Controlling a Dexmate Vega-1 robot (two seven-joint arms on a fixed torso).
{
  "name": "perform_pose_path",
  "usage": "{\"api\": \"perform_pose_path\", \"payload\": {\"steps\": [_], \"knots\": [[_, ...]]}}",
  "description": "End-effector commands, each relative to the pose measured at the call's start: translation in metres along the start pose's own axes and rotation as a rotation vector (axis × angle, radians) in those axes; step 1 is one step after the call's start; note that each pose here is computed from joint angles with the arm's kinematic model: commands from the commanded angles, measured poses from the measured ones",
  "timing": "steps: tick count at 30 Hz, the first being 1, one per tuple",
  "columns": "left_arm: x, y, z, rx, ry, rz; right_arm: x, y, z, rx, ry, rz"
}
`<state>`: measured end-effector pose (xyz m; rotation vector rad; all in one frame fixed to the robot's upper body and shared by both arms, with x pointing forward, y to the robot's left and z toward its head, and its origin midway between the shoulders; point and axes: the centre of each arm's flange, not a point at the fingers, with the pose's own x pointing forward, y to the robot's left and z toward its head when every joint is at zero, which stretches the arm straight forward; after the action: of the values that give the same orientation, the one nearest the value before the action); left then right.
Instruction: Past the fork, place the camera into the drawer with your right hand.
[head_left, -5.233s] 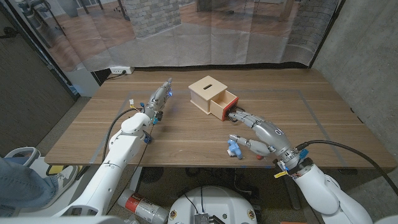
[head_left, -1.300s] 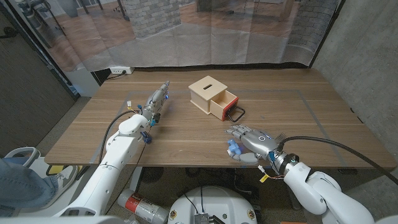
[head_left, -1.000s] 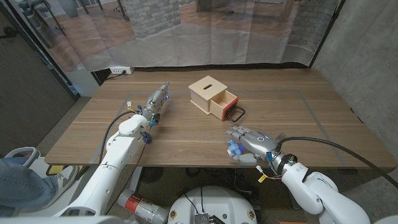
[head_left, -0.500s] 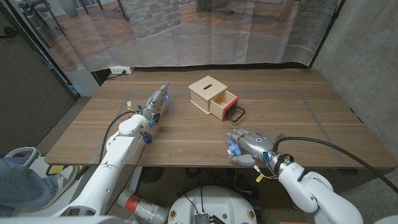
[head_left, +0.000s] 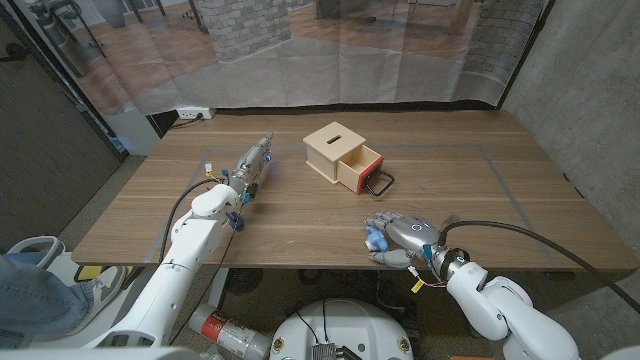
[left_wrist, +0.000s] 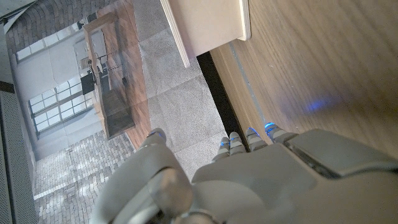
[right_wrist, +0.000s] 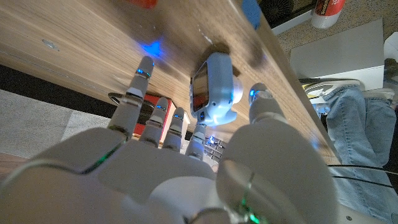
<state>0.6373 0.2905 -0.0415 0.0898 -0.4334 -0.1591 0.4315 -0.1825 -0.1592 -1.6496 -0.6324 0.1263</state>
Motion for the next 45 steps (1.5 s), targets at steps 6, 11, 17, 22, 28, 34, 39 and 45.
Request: {"api": "perform_pose_path", "payload": {"steps": [6, 11, 17, 22, 28, 34, 39, 45], "knots": [[0.004, -0.003, -0.002, 0.003, 0.013, -0.004, 0.004, 0.012, -0.007, 0.003, 0.021, -0.057], [0.006, -0.004, -0.004, 0.0, 0.02, -0.005, 0.005, 0.012, -0.009, -0.003, 0.033, -0.07], [0.007, -0.004, -0.005, -0.003, 0.02, -0.005, 0.007, 0.01, -0.012, 0.005, 0.023, -0.077], [0.007, -0.004, -0.005, -0.005, 0.02, -0.005, 0.008, 0.008, -0.013, 0.018, 0.007, -0.082], [0.008, -0.004, -0.005, -0.006, 0.019, -0.005, 0.009, 0.006, -0.015, 0.032, -0.005, -0.099], [0.009, -0.005, -0.008, -0.01, 0.023, -0.007, 0.008, 0.003, -0.015, 0.039, -0.013, -0.123], [0.01, -0.005, -0.008, -0.011, 0.024, -0.009, 0.008, -0.001, -0.015, 0.036, -0.016, -0.135], [0.012, -0.004, -0.008, -0.011, 0.021, -0.012, 0.007, -0.006, -0.015, 0.034, -0.021, -0.15]]}}
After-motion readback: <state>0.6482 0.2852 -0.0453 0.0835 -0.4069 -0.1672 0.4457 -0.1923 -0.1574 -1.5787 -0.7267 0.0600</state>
